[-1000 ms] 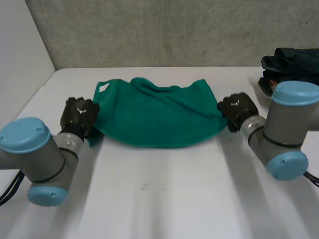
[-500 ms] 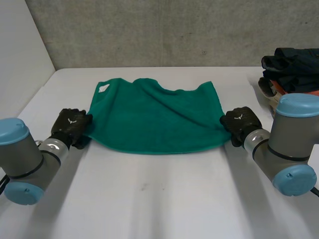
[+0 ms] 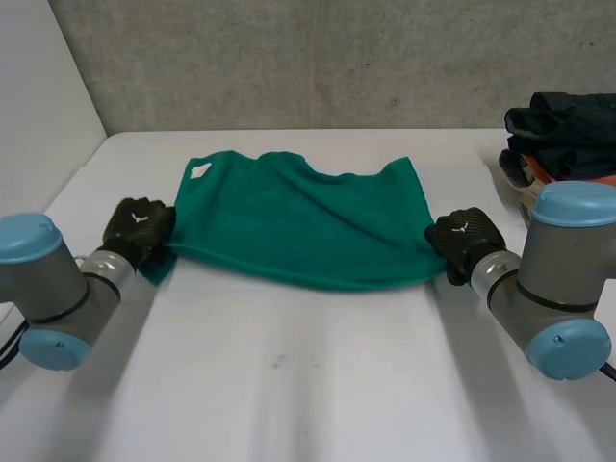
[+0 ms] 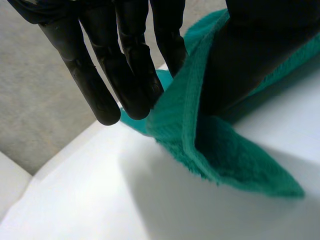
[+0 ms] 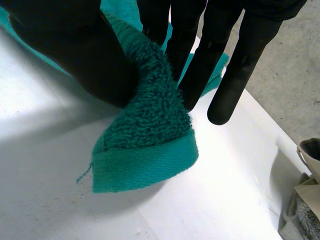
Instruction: Fold the laundry.
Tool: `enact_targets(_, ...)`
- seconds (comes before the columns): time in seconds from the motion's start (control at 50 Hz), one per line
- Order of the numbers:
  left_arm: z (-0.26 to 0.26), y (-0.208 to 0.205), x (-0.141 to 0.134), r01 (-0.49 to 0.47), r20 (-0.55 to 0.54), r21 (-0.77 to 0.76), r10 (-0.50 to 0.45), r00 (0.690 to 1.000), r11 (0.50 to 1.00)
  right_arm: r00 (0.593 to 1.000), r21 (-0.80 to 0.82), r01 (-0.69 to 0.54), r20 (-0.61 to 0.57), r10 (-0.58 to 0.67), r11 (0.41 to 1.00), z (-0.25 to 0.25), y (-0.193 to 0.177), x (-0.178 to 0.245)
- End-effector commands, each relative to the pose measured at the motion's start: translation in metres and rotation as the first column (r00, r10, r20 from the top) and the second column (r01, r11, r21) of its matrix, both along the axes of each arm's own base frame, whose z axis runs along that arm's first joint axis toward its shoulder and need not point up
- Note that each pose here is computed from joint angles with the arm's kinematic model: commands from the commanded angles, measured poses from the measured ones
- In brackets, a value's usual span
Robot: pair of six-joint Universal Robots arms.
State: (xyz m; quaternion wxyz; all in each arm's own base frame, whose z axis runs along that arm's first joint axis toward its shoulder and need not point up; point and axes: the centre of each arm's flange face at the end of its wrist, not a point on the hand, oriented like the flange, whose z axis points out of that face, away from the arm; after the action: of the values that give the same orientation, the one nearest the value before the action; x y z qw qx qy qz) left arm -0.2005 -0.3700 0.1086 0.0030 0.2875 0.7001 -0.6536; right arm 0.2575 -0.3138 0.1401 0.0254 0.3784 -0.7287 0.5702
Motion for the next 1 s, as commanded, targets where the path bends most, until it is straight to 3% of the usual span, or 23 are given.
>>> enact_targets(0.02, 0.036, 0.012, 0.01, -0.026, 0.005, -0.061, 0.026, 1.0, 0.998, 0.997, 0.019, -0.019, -0.072, 0.02, 1.0, 0.016, 0.011, -0.005)
enact_targets(0.12, 0.069, 0.069, 0.009, 0.015, 0.115, -0.078, -0.006, 0.993, 0.997, 0.966, 0.128, -0.076, -0.235, 0.105, 0.989, 0.045, 0.048, -0.017)
enact_targets(0.16, 0.078, 0.089, 0.009, 0.036, 0.179, -0.072, -0.023, 0.984, 0.997, 0.92, 0.25, -0.105, -0.342, 0.19, 0.963, 0.047, 0.075, -0.029)
enact_targets(0.22, 0.082, 0.126, 0.014, 0.069, 0.324, 0.004, -0.067, 0.944, 0.998, 0.852, 0.376, -0.12, -0.435, 0.29, 0.919, 0.05, 0.102, -0.043)
enact_targets(0.26, 0.078, 0.142, 0.016, 0.085, 0.394, 0.067, -0.105, 0.913, 0.994, 0.838, 0.379, -0.118, -0.458, 0.297, 0.918, 0.053, 0.104, -0.048)
enact_targets(0.28, 0.074, 0.154, 0.018, 0.098, 0.448, 0.131, -0.148, 0.882, 0.986, 0.836, 0.372, -0.119, -0.462, 0.295, 0.921, 0.053, 0.103, -0.049)
enact_targets(0.36, 0.068, 0.163, 0.02, 0.126, 0.512, 0.209, -0.219, 0.831, 0.97, 0.843, 0.315, -0.112, -0.472, 0.258, 0.942, 0.054, 0.094, -0.049)
enact_targets(0.46, 0.05, 0.133, 0.017, 0.124, 0.51, 0.17, -0.195, 0.838, 0.978, 0.853, 0.302, -0.107, -0.461, 0.243, 0.947, 0.038, 0.081, -0.043)
enact_targets(0.52, 0.039, 0.103, 0.009, 0.138, 0.522, 0.068, -0.153, 0.839, 0.988, 0.87, 0.27, -0.08, -0.45, 0.2, 0.96, 0.028, 0.063, -0.037)
enact_targets(0.6, 0.043, 0.054, -0.002, 0.15, 0.525, -0.14, -0.055, 0.849, 0.979, 0.915, 0.107, 0.007, -0.402, 0.037, 0.994, 0.034, 0.021, -0.027)
enact_targets(0.62, 0.048, 0.044, -0.005, 0.154, 0.521, -0.195, -0.03, 0.853, 0.969, 0.935, 0.005, 0.032, -0.354, -0.029, 0.999, 0.047, 0.003, -0.022)
enact_targets(0.68, 0.087, 0.004, -0.022, 0.158, 0.466, -0.44, 0.074, 0.882, 0.884, 0.963, -0.184, 0.062, -0.248, -0.108, 0.981, 0.078, -0.025, -0.012)
enact_targets(0.72, 0.114, -0.013, -0.03, 0.151, 0.42, -0.561, 0.122, 0.899, 0.814, 0.981, -0.388, 0.097, -0.12, -0.154, 0.917, 0.116, -0.048, -0.005)
enact_targets(0.74, 0.147, -0.029, -0.035, 0.126, 0.349, -0.682, 0.169, 0.922, 0.721, 0.984, -0.453, 0.11, -0.073, -0.16, 0.885, 0.128, -0.054, -0.003)
enact_targets(0.8, 0.186, -0.044, -0.039, 0.067, 0.223, -0.792, 0.186, 0.957, 0.607, 0.983, -0.686, 0.185, 0.12, -0.141, 0.704, 0.181, -0.068, 0.003)
enact_targets(0.82, 0.212, -0.05, -0.037, 0.002, 0.116, -0.837, 0.174, 0.978, 0.548, 0.977, -0.733, 0.212, 0.168, -0.129, 0.647, 0.195, -0.07, 0.002)
enact_targets(0.84, 0.225, -0.054, -0.033, -0.041, 0.054, -0.85, 0.164, 0.985, 0.526, 0.966, -0.798, 0.255, 0.241, -0.099, 0.547, 0.219, -0.069, 0.001)
enact_targets(0.88, 0.249, -0.059, -0.024, -0.149, -0.104, -0.846, 0.115, 0.988, 0.512, 0.96, -0.831, 0.272, 0.27, -0.074, 0.485, 0.23, -0.067, 0.002)
enact_targets(0.92, 0.255, -0.061, -0.019, -0.199, -0.18, -0.82, 0.089, 0.98, 0.537, 0.961, -0.838, 0.266, 0.271, -0.059, 0.477, 0.231, -0.067, 0.003)
enact_targets(1.0, 0.233, -0.066, -0.01, -0.212, -0.215, -0.712, 0.08, 0.973, 0.67, 0.975, -0.821, 0.2, 0.222, -0.023, 0.535, 0.216, -0.069, 0.011)
